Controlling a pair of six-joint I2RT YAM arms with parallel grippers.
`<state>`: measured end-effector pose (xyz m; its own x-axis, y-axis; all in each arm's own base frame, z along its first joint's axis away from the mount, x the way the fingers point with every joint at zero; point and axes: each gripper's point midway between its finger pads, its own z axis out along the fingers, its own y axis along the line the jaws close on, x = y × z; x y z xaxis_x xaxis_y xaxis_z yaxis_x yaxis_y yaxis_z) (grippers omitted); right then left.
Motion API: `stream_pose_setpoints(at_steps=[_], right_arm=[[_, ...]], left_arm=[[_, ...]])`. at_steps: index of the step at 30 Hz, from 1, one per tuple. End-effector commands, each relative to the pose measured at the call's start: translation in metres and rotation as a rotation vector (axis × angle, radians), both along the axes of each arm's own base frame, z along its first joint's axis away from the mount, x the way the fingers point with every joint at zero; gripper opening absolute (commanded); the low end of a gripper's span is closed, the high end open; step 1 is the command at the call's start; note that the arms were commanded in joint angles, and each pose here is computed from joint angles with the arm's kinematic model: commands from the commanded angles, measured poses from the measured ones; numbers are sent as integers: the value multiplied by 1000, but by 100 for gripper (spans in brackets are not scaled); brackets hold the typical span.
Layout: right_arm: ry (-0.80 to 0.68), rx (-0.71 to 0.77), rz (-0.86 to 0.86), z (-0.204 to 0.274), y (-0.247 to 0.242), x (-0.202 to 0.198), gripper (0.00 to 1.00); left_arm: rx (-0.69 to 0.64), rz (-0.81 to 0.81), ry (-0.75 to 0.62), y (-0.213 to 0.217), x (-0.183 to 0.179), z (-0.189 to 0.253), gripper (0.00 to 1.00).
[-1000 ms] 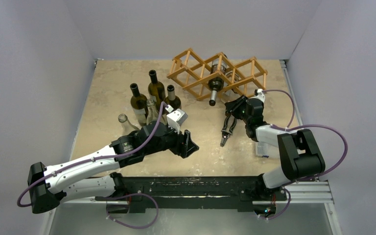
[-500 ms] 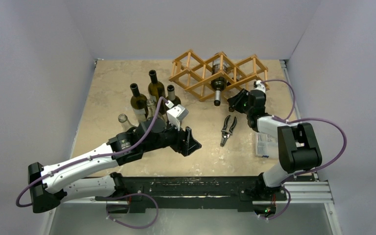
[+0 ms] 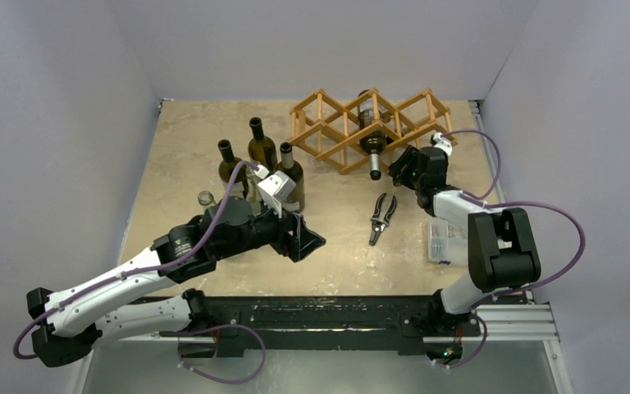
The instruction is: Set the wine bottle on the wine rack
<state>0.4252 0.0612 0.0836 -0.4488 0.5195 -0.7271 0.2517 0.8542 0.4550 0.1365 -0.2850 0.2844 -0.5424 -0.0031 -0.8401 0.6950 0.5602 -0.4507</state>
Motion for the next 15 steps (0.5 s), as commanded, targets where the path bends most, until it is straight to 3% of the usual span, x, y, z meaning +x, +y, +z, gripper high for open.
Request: stream_pose_setpoints(at_steps=[1,15], right_arm=[[27,-88,-90,4,-28,-7,66],[-12,-116,-140,31,-41,-17,71]], left_arm=[[-26,16,-35,6,1,17,75],[-47,64,-61,26,0,27,77]])
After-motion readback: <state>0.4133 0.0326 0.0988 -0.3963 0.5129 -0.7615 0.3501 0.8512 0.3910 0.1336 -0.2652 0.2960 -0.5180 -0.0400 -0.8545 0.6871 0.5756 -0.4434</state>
